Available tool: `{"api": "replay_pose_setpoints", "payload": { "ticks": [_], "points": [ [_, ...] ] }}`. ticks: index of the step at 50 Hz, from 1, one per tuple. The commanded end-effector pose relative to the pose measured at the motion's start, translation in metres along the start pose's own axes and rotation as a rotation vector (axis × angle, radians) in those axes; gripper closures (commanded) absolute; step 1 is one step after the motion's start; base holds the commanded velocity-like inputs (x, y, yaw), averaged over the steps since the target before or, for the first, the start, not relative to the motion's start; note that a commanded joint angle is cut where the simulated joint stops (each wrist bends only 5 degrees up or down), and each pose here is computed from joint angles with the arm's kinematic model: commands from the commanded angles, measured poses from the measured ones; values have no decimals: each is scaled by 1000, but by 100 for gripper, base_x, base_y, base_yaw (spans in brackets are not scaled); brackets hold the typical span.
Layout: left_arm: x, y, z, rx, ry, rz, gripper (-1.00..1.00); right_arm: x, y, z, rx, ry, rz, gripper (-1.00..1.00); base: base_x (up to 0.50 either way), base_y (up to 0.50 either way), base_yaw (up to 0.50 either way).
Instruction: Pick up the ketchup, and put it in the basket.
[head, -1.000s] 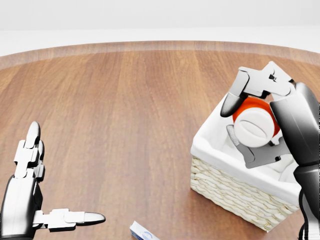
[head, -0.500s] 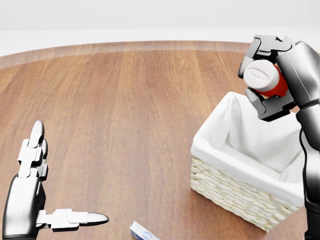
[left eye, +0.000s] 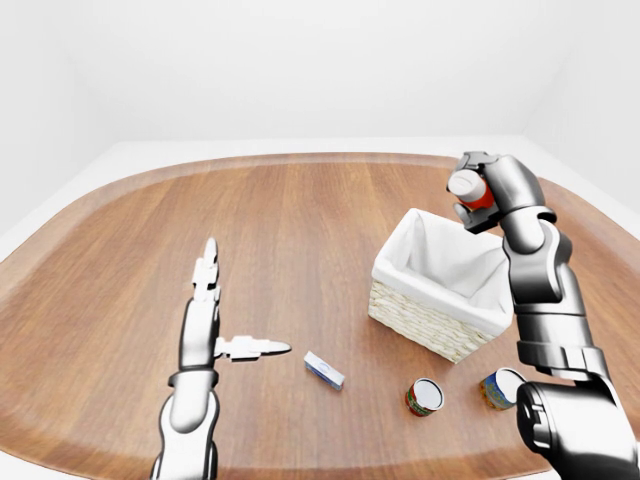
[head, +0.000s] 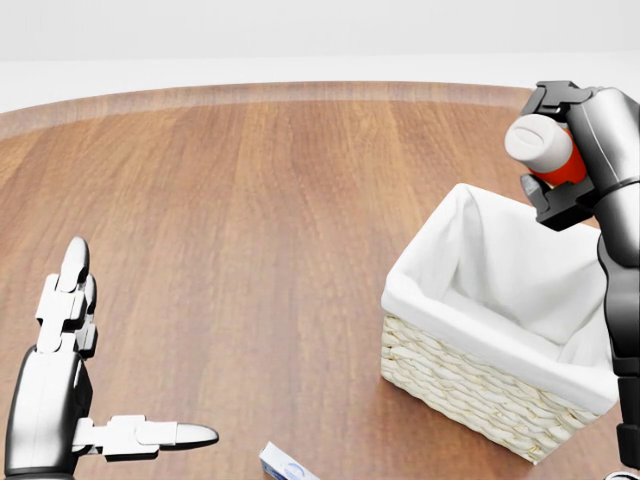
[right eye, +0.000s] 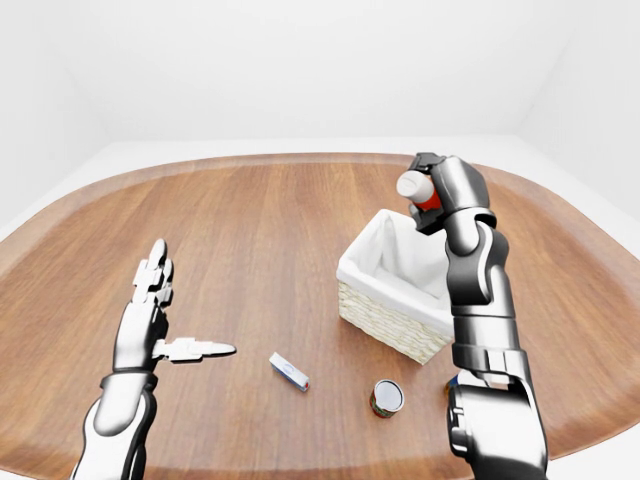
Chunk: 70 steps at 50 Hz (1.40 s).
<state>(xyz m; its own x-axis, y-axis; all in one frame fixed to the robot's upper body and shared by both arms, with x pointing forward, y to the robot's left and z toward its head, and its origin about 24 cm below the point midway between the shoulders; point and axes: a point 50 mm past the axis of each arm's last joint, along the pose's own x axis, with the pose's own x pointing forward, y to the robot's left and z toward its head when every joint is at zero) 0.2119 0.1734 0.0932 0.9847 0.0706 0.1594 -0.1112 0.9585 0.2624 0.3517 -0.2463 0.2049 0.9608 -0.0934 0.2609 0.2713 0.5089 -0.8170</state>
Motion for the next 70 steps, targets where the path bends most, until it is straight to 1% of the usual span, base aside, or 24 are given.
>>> {"api": "replay_pose_setpoints", "payload": {
  "ticks": [1,15,31,39,40,41,70],
  "points": [
    [1,0,1,-1,-6,0,-100,3,-1,-6,12,26,-26,100,0,0,0],
    [0,0,-1,-3,4,1,-100,6,4,-15,5,66,-28,100,0,0,0],
    [-1,0,-2,-4,10,0,-100,3,29,-30,7,89,2,100,0,0,0],
    [0,0,-2,-4,9,0,-100,4,29,-30,7,92,2,100,0,0,0],
    [0,0,-3,-4,12,-1,-100,4,28,-30,6,96,-4,51,0,0,0],
    [0,0,-3,-4,12,-1,-100,4,27,-31,11,101,-3,-100,0,0,0],
    [-1,0,-1,-2,4,-4,-100,5,24,-30,13,106,-4,-100,0,0,0]
  ]
}}
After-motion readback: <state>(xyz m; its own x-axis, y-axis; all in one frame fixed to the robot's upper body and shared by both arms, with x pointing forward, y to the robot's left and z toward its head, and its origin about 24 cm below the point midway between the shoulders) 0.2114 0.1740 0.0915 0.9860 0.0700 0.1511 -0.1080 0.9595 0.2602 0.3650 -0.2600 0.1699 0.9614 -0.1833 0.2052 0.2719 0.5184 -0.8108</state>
